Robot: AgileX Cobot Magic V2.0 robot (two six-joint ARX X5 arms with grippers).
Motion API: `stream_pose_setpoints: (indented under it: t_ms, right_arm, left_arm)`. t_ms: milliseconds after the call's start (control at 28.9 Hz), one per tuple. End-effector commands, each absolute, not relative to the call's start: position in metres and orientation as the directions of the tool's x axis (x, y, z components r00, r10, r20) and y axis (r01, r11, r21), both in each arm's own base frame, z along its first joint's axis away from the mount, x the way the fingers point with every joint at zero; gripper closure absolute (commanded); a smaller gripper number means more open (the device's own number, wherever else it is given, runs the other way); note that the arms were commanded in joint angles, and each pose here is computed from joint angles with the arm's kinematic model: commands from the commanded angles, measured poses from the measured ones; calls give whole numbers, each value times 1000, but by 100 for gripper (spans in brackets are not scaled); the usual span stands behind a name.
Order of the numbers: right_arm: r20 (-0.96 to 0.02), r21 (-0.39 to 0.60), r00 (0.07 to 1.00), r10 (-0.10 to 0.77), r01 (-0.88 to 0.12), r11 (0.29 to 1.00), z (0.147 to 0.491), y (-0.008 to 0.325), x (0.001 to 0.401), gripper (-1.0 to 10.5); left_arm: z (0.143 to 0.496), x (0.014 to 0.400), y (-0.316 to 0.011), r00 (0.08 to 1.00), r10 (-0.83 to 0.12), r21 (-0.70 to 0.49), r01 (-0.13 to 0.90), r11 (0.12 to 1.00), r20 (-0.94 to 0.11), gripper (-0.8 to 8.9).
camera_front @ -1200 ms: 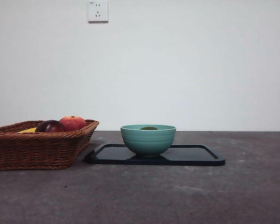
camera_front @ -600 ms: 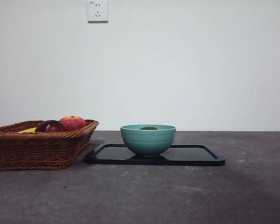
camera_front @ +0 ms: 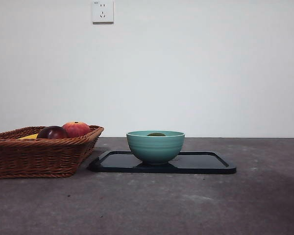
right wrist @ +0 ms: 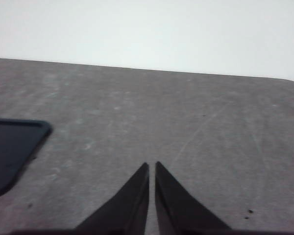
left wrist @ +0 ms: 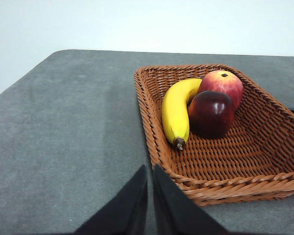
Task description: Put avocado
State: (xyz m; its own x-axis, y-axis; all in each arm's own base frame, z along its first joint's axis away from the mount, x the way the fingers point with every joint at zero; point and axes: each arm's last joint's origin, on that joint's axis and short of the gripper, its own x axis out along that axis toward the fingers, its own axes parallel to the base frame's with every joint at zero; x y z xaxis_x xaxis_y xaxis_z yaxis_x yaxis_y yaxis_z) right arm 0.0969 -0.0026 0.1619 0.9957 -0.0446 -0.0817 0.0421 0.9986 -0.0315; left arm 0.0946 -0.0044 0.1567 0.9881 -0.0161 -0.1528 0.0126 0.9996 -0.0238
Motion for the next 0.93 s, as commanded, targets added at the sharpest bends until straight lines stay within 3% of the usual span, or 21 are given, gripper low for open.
stream_pose_setpoints:
  t_ms: [35, 277, 933]
  right_arm:
    - [-100, -33, 993, -57, 54, 998, 157, -4, 97, 930]
    - [-172, -38, 981, -87, 82, 996, 149, -7, 96, 930]
    - [-148, -12, 985, -89, 88, 996, 152, -7, 96, 930]
  left_arm:
    - [149, 96, -4, 984, -9, -6, 8, 1000, -178, 794]
    - [149, 96, -4, 984, -9, -6, 8, 1000, -178, 794]
    - [149, 96, -4, 984, -9, -6, 8, 1000, -178, 794]
